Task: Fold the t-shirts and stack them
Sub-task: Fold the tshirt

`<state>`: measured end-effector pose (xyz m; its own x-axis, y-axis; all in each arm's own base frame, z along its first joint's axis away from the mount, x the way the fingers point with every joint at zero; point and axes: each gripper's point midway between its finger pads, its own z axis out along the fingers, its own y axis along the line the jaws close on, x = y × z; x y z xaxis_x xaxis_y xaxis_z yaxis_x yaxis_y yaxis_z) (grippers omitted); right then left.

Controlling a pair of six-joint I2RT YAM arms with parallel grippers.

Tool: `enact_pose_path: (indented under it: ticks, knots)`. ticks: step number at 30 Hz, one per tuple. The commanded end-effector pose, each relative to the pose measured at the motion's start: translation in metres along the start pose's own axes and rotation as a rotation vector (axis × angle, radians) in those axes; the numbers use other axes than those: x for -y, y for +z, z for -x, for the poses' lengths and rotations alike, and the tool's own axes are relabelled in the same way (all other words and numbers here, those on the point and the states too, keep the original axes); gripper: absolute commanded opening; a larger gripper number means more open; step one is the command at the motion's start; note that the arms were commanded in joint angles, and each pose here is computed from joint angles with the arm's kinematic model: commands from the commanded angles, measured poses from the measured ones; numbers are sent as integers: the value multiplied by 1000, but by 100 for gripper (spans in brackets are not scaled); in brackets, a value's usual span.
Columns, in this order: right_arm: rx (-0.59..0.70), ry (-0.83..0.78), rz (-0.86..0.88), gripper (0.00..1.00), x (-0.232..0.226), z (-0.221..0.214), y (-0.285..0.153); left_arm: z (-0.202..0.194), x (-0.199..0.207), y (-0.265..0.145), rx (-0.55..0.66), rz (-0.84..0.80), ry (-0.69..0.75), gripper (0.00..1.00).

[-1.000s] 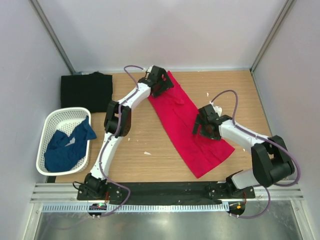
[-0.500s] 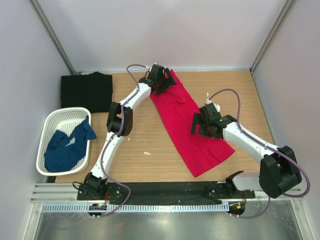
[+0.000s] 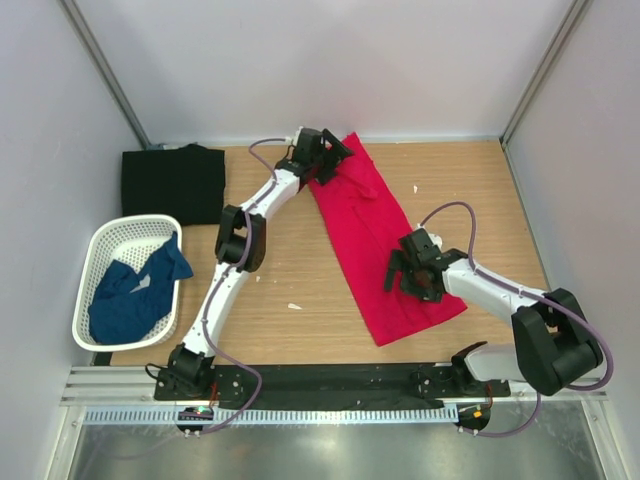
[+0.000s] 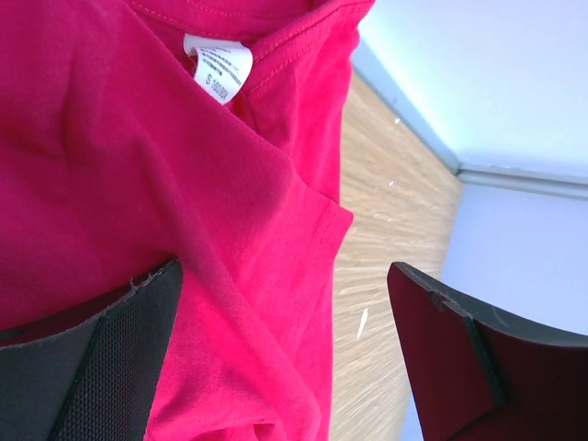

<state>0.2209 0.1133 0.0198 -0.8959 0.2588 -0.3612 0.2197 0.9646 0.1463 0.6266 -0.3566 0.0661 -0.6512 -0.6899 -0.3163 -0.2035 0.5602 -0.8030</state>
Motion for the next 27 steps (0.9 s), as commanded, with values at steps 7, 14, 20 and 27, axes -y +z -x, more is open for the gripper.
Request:
enact_pose_path:
  ticks: [7,14,20,27]
  knots:
    - [-52,102,91,100,-21,-30,12,1,-4,29,20,-101,-90,94]
    - [-69,79,124,100,-54,-49,8,5,5,29,34,-142,-86,94]
    - [-100,64,19,100,-42,-66,4,3,0,33,35,-148,-26,95]
    - [-130,69,2,99,-28,-84,-6,3,6,27,12,-170,31,96]
